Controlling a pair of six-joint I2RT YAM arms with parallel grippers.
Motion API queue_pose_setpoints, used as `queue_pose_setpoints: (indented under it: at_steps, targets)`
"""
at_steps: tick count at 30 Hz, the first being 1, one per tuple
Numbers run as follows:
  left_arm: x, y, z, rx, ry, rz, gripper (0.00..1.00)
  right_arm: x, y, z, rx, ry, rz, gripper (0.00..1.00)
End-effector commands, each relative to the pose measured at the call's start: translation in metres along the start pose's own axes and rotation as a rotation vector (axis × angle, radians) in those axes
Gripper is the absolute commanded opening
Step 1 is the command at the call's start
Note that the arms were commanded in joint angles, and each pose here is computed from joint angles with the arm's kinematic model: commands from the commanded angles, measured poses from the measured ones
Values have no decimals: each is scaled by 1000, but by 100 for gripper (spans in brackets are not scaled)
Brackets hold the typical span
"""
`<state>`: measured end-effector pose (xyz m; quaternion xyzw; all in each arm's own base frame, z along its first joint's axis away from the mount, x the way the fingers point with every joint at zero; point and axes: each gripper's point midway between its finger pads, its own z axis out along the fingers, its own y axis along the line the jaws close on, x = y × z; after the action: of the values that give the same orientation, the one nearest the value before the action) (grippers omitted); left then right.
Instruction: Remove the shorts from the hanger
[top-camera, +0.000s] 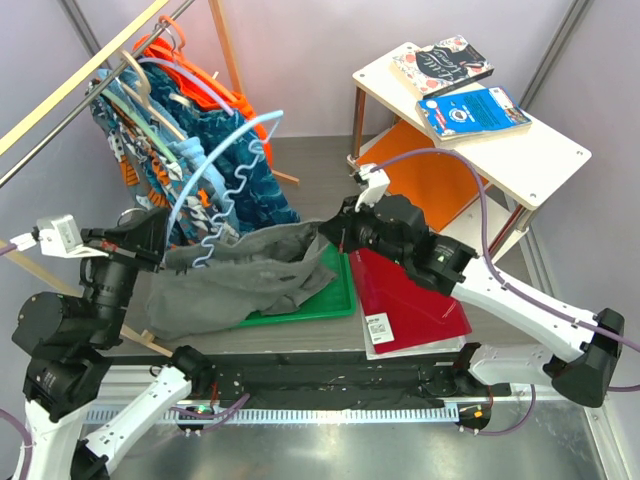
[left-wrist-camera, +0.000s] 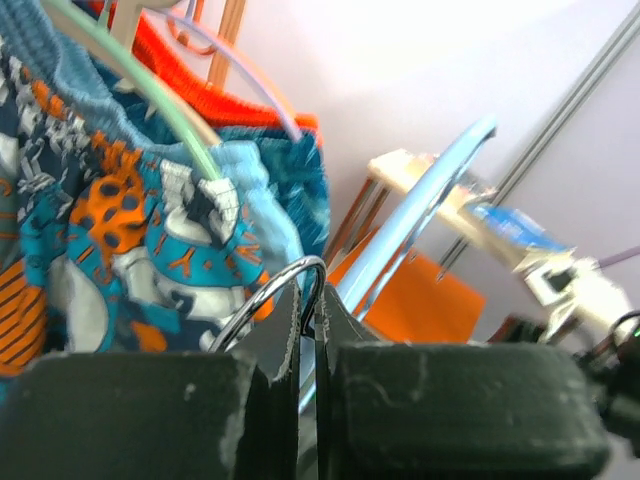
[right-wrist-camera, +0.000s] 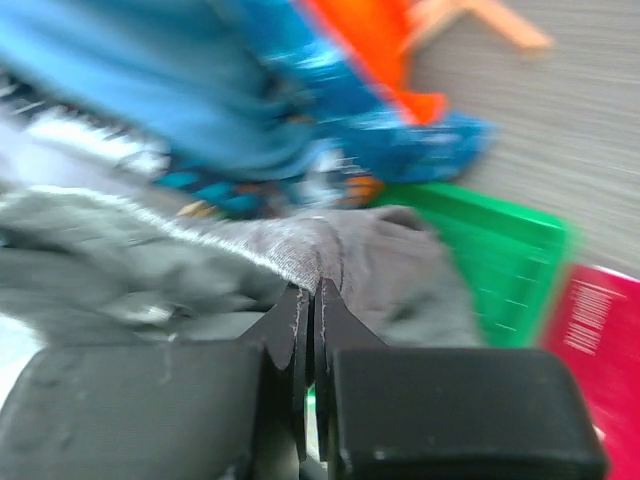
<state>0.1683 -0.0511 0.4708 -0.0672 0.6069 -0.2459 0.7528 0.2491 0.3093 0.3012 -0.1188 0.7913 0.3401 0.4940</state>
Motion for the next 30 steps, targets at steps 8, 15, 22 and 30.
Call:
queue_pose_setpoints:
  at_steps: [8, 15, 22, 30]
  targets:
    - [-69, -63, 19, 251, -253, -300, 0, -28, 133, 10, -489, -77, 102, 1]
    - [-92, -37, -18, 160, -288, -186, 0, -80, 124, 3, -374, -163, 39, 1]
    - [-107, -8, -53, 53, -312, -98, 0, -173, 124, -34, -351, -360, 46, 1]
    - [-96, 7, -60, 1, -292, -74, 0, -246, 149, -34, -366, -487, 21, 1]
